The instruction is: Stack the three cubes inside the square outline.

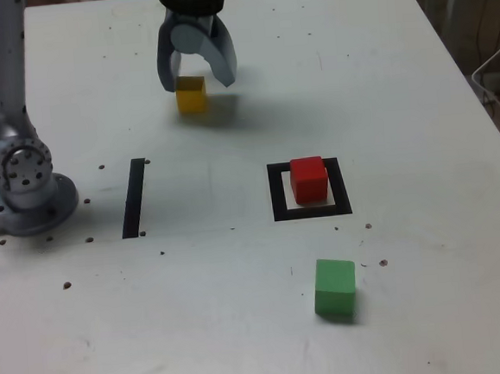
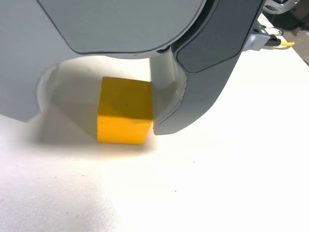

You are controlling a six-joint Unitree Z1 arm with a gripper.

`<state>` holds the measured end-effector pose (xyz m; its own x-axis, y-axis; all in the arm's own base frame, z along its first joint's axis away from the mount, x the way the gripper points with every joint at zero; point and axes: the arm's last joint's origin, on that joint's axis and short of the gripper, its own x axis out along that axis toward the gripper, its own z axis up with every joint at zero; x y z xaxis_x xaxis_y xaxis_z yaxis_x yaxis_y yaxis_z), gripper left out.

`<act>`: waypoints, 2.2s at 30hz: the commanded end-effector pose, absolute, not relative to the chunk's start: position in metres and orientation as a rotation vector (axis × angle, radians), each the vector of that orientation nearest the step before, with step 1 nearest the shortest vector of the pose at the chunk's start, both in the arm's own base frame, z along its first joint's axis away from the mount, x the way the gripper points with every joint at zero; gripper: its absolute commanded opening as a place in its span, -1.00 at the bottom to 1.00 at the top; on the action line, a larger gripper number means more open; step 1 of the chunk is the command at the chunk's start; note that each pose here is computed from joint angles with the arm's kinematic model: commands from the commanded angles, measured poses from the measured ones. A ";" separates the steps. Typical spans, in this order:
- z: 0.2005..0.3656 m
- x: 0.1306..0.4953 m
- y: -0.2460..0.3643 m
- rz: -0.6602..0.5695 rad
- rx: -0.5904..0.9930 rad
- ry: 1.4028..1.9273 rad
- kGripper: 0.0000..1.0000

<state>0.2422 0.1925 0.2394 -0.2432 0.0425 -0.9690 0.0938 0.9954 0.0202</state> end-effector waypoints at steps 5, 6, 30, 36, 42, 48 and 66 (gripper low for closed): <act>0.278 0.232 0.171 -0.025 0.169 1.741 0.99; 0.283 0.231 0.167 -0.024 0.179 1.731 0.99; 0.245 0.214 0.177 0.041 0.094 1.802 0.99; 0.232 0.216 0.185 0.036 0.086 1.809 0.94; 0.223 0.219 0.187 0.020 0.069 1.815 0.84; 0.210 0.222 0.187 0.019 0.058 1.765 0.74; 0.215 0.226 0.191 0.055 0.076 1.738 -0.11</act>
